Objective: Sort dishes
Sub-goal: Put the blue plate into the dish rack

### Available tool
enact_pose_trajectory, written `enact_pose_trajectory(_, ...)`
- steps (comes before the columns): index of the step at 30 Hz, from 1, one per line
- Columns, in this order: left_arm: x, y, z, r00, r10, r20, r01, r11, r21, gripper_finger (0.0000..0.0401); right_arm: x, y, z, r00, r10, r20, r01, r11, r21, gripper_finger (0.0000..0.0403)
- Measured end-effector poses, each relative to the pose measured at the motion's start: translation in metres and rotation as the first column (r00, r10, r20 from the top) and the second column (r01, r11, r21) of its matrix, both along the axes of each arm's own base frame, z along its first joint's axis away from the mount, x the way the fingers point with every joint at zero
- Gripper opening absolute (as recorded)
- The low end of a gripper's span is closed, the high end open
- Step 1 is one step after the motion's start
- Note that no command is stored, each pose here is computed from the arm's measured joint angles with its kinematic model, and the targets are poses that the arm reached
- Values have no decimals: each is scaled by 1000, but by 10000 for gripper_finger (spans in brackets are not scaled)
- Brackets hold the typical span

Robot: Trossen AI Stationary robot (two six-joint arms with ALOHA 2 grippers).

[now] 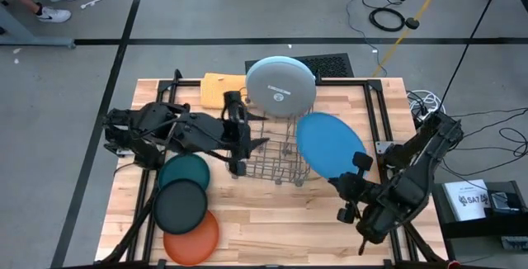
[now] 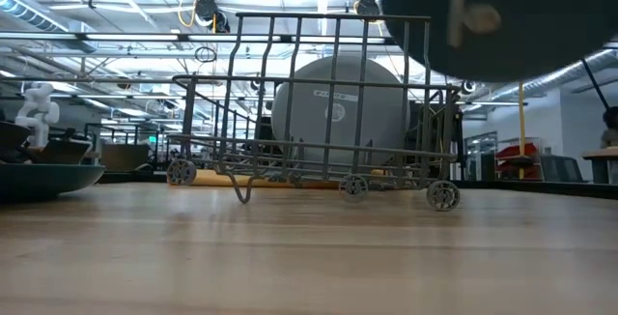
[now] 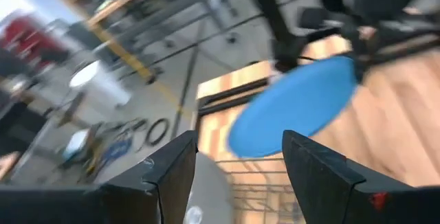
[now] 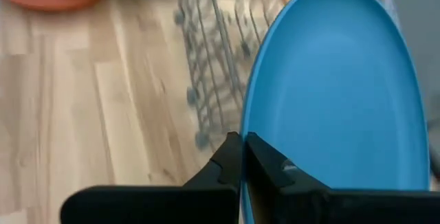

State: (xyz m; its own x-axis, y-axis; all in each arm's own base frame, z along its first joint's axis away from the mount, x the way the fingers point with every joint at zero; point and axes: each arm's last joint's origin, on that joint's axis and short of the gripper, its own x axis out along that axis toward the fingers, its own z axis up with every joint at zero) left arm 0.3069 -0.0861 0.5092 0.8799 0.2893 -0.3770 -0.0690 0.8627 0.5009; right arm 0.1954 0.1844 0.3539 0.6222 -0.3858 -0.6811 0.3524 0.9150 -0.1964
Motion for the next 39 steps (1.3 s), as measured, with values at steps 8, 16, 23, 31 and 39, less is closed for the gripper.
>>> enact_pose_trajectory(8,15,9,-24,939,-245,-242,265,963,55,216,13,4,53,956,271,109,-251,953,-167,0)
enact_pose_trajectory(16,24,18,-37,915,-224,-334,265,961,79,216,26,0,59,933,348,90,-331,929,-163,0)
enact_pose_trajectory(23,36,19,-57,853,-251,-458,310,949,56,216,33,1,61,912,399,97,-380,909,-169,0)
enact_pose_trajectory(31,49,19,-74,828,-179,-532,284,951,122,124,34,3,63,899,424,109,-402,899,-175,0)
enact_pose_trajectory(39,41,19,-77,756,-211,-619,375,916,146,13,34,1,65,914,384,127,-353,911,-213,21)
